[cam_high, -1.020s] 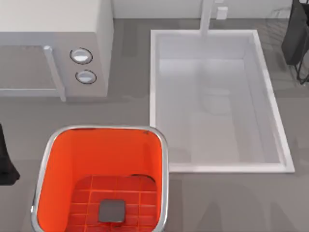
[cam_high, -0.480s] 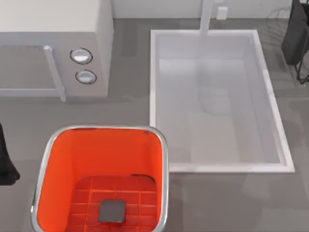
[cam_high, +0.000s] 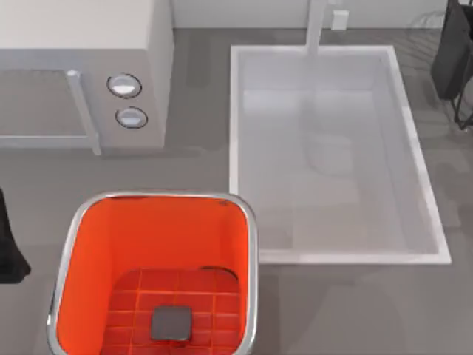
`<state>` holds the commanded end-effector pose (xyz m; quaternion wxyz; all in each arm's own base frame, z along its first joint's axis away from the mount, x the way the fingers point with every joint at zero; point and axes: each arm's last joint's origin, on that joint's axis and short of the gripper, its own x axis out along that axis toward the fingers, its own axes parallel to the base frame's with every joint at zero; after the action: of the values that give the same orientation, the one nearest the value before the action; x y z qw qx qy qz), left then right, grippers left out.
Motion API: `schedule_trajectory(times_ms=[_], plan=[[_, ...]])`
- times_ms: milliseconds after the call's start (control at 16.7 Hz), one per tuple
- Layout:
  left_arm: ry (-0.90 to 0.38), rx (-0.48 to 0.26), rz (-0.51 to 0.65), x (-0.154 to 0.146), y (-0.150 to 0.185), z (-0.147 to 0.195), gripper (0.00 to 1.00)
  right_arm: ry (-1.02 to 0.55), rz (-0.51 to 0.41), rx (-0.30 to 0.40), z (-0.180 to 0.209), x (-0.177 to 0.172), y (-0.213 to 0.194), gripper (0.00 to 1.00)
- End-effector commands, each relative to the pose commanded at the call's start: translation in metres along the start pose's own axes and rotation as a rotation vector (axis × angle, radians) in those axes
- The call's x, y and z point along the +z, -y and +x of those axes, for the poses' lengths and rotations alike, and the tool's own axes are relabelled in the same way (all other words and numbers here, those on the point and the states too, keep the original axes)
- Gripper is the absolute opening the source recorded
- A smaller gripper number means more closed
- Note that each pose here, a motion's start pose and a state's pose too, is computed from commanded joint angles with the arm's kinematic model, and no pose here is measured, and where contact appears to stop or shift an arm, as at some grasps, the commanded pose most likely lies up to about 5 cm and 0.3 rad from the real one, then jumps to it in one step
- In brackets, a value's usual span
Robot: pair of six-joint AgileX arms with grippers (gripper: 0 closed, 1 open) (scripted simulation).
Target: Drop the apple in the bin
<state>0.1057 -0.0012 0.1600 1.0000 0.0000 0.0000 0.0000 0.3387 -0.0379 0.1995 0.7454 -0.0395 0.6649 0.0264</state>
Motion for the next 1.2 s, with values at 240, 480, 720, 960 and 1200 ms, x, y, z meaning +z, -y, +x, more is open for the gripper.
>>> schedule_trajectory(times_ms=[240, 480, 720, 960, 1200], plan=[[0.0, 0.0, 0.0, 0.0, 0.0, 0.0, 1.0, -0.11, -0.01, 0.024, 0.023, 0.023, 0.008, 1.0], [0.0, 0.0, 0.0, 0.0, 0.0, 0.0, 1.0, -0.121, -0.011, 0.027, 0.026, 0.026, 0.01, 1.0], [0.0, 0.0, 0.0, 0.0, 0.0, 0.0, 1.0, -0.123, -0.012, 0.027, 0.032, 0.025, 0.008, 1.0], [0.0, 0.0, 0.0, 0.0, 0.0, 0.0, 1.0, -0.113, -0.011, 0.025, 0.068, 0.023, 0.008, 1.0], [0.0, 0.0, 0.0, 0.0, 0.0, 0.0, 1.0, -0.121, -0.011, 0.027, 0.095, 0.018, 0.008, 1.0]])
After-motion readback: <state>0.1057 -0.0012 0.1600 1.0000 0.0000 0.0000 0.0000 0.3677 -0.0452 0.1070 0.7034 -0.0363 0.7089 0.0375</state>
